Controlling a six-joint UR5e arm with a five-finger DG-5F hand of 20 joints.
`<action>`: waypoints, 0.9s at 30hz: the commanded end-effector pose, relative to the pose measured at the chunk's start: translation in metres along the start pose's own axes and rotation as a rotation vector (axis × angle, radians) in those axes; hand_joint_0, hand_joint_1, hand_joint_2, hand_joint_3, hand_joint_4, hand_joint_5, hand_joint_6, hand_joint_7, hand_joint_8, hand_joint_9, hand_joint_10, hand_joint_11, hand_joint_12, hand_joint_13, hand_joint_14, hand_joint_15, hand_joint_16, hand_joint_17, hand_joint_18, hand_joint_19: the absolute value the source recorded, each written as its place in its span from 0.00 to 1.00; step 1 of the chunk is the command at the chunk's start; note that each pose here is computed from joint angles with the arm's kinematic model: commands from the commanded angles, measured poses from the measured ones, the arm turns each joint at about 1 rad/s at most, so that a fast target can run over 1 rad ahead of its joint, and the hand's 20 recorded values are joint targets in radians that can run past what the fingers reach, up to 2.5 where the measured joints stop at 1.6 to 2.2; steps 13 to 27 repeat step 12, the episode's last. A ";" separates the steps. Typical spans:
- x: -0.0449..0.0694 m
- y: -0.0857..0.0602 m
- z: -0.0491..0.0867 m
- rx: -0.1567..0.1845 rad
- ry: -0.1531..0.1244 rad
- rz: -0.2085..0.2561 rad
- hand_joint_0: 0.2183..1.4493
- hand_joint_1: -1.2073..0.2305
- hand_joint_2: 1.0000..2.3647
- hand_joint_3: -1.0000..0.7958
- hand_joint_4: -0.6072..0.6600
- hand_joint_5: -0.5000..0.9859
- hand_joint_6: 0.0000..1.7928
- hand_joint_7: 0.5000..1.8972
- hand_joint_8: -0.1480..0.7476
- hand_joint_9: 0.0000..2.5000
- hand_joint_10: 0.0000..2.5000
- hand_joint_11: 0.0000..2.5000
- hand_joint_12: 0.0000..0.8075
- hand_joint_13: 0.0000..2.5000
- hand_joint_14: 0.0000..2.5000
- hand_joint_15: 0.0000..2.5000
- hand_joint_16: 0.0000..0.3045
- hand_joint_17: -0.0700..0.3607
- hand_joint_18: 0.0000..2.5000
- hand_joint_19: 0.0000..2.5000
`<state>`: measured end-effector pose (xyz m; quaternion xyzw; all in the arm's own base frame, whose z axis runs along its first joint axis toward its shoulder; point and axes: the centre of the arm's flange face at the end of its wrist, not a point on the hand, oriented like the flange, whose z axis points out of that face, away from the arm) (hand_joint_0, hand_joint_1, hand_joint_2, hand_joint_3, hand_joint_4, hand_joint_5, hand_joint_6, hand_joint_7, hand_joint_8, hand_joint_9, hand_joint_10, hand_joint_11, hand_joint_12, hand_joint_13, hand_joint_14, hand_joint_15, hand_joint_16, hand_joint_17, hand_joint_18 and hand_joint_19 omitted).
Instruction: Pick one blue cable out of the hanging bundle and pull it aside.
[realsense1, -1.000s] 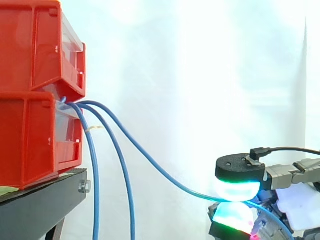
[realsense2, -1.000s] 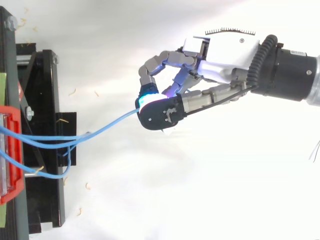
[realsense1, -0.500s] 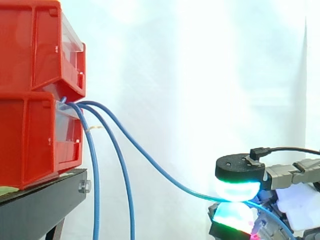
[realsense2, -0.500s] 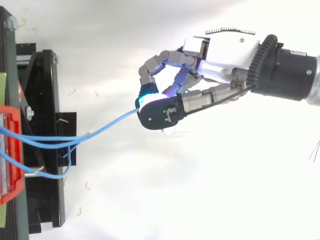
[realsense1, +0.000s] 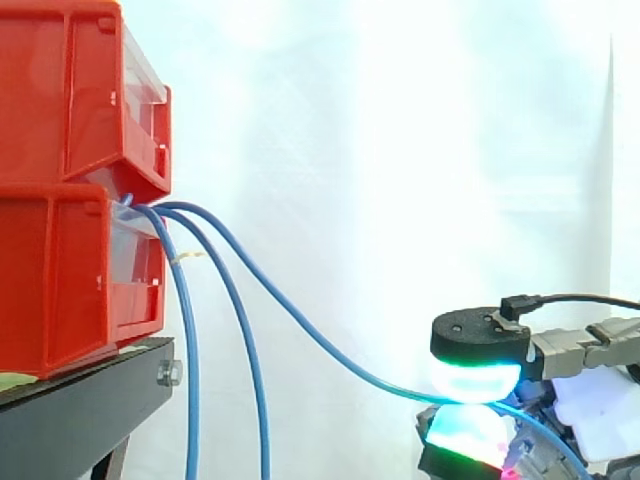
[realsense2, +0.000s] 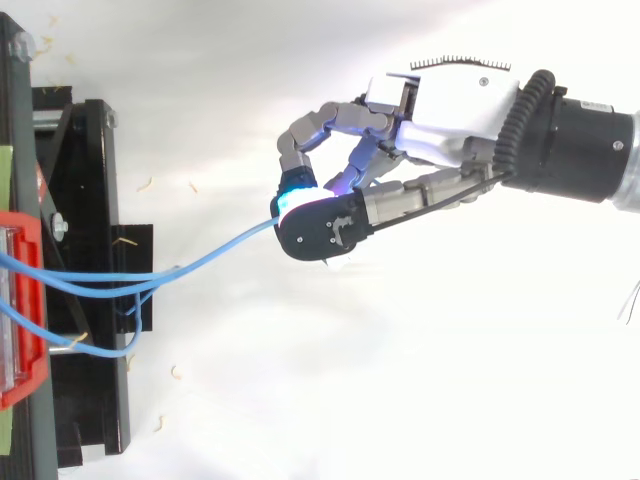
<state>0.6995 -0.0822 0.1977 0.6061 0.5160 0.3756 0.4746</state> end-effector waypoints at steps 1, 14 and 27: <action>0.000 0.000 0.000 0.000 0.000 0.000 0.35 0.27 0.00 0.62 0.50 0.26 0.52 0.65 0.54 0.46 0.01 0.29 0.47 0.36 0.01 0.26 0.19 0.46 0.32 0.19; 0.000 0.000 0.000 0.000 0.000 0.000 0.35 0.27 0.00 0.62 0.50 0.26 0.52 0.65 0.55 0.46 0.01 0.29 0.48 0.36 0.01 0.26 0.19 0.46 0.32 0.20; 0.000 0.000 0.000 0.000 0.000 0.000 0.35 0.27 0.00 0.62 0.50 0.26 0.52 0.65 0.55 0.46 0.01 0.29 0.48 0.36 0.01 0.26 0.19 0.46 0.32 0.20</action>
